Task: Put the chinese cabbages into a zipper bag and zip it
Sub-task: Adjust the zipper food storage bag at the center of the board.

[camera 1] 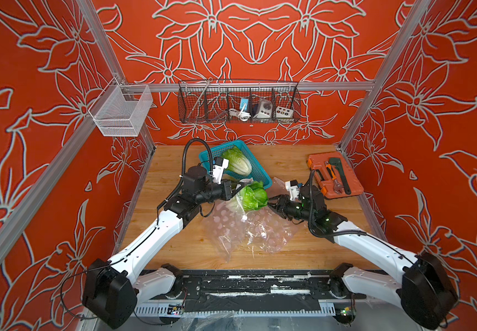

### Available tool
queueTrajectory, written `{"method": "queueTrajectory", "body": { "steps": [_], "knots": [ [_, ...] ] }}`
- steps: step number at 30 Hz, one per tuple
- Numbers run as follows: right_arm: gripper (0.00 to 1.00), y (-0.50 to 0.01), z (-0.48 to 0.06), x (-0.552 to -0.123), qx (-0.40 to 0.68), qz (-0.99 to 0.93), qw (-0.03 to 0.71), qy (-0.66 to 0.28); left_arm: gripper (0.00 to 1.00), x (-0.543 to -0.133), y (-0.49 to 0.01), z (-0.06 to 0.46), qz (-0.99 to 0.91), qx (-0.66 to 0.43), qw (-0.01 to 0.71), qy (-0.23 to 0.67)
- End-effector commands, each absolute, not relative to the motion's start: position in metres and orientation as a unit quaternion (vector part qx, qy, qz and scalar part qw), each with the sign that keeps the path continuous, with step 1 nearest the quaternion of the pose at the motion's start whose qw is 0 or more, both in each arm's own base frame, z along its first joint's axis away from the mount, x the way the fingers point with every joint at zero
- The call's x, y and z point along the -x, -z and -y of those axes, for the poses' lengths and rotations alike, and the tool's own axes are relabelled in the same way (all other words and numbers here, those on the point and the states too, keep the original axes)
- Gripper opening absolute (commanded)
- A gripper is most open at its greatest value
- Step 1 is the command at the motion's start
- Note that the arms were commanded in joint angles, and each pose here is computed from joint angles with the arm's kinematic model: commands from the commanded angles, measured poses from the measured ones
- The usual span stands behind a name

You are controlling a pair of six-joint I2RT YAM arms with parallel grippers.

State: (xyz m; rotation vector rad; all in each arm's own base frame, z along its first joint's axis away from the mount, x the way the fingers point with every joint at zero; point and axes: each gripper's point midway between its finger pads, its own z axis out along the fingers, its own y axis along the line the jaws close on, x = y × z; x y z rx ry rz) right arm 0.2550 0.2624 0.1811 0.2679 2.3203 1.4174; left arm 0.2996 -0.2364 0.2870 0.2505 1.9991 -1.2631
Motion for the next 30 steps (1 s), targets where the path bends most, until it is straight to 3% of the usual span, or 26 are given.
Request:
{"method": "queueTrajectory", "body": {
  "steps": [1, 11, 16, 23, 30],
  "knots": [
    [0.38, -0.195, -0.276, -0.260, -0.076, -0.822, 0.207, -0.526, 0.05, -0.301, -0.308, 0.242, -0.757, -0.114, 0.398, 0.506],
    [0.37, -0.194, -0.298, -0.273, -0.078, -0.809, 0.221, -0.540, 0.05, -0.298, -0.308, 0.251, -0.753, -0.120, 0.391, 0.515],
    [0.16, -0.191, -0.299, -0.282, -0.073, -0.818, 0.231, -0.521, 0.06, -0.299, -0.311, 0.247, -0.759, -0.123, 0.399, 0.499],
    [0.00, -0.236, -0.281, -0.264, 0.055, -0.880, 0.276, -0.383, 0.19, -0.312, -0.297, 0.187, -0.825, -0.056, 0.436, 0.355],
    [0.00, -0.293, -0.340, -0.256, 0.192, -0.868, 0.298, -0.348, 0.21, -0.310, -0.329, 0.156, -0.815, -0.034, 0.490, 0.307]
  ]
}}
